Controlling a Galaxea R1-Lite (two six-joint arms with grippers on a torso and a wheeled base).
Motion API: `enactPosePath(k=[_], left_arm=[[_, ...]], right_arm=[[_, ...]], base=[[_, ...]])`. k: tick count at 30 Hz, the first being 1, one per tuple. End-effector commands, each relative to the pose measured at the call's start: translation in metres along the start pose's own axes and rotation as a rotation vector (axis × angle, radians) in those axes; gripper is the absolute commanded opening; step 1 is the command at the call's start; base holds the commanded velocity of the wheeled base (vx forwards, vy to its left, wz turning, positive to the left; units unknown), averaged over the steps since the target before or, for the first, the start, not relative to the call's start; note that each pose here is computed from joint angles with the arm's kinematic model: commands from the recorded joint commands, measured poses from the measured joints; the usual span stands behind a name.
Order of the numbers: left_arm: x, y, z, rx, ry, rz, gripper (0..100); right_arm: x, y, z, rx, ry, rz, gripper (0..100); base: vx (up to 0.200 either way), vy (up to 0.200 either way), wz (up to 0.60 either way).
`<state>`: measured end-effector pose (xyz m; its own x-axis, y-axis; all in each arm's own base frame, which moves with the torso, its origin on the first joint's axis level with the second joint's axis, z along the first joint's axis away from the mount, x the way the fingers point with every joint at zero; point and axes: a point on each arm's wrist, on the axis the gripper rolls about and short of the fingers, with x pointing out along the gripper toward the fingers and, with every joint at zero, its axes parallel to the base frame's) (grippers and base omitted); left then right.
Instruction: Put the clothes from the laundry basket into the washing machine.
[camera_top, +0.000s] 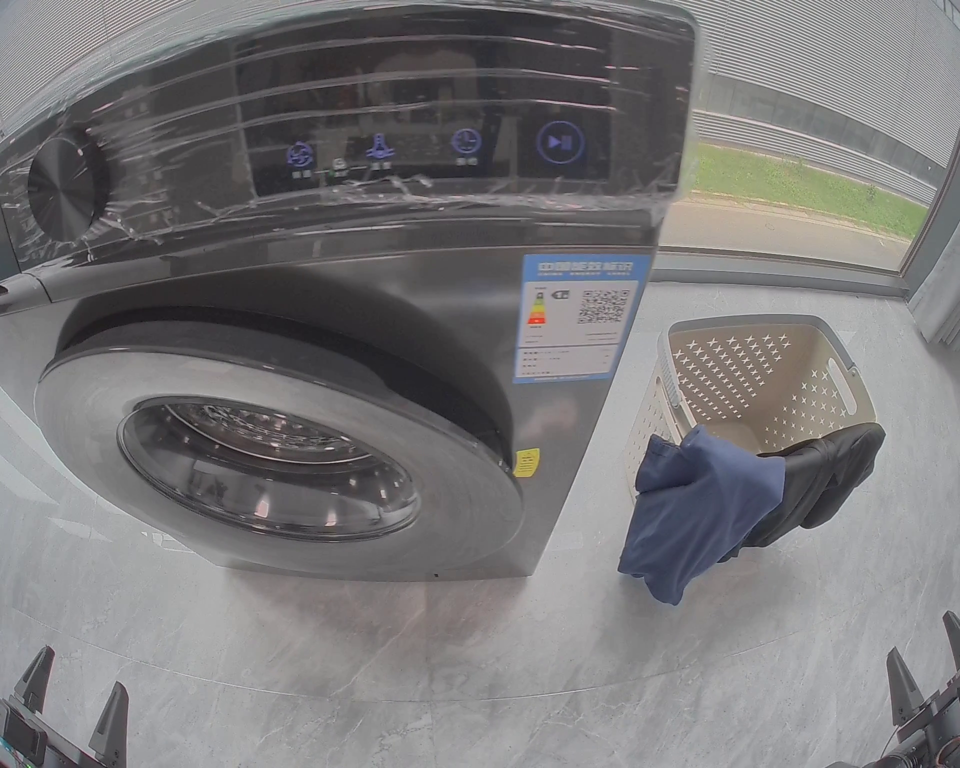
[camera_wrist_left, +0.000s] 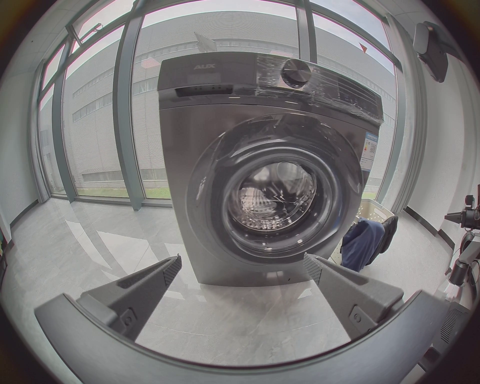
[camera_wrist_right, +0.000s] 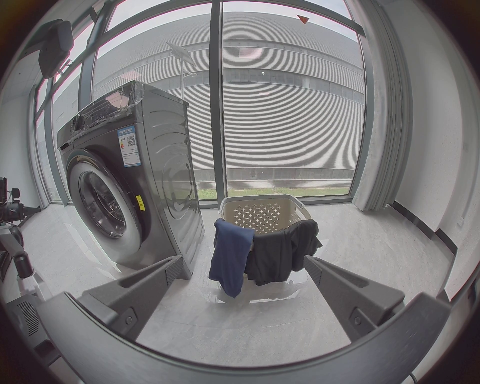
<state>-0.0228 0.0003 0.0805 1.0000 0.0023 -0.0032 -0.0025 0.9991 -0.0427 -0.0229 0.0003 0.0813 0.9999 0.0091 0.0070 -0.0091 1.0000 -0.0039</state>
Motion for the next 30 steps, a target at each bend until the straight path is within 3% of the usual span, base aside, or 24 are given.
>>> enactPosePath(k=[1, 11, 23, 30], left_arm=[[0.0003, 0.0002, -0.0043, 0.0, 0.004, 0.001, 100], [0.0003, 0.0002, -0.0043, 0.0, 0.004, 0.001, 100], [0.0003, 0.0002, -0.0043, 0.0, 0.004, 0.001, 100], [0.0003, 0.0002, -0.0043, 0.0, 0.004, 0.001, 100]], right_arm=[[0.0, 0.0, -0.0052, -0.001, 0.001, 0.0, 100], [0.0, 0.0, -0.0052, -0.001, 0.001, 0.0, 100], [0.0, 0.0001, -0.0052, -0.001, 0.001, -0.001, 100], [0.0, 0.0, -0.0052, -0.001, 0.001, 0.0, 100]], base=[[0.0, 0.0, 0.0], [0.0, 0.0, 0.0], [0.0, 0.2, 0.0], [0.0, 0.0, 0.0]])
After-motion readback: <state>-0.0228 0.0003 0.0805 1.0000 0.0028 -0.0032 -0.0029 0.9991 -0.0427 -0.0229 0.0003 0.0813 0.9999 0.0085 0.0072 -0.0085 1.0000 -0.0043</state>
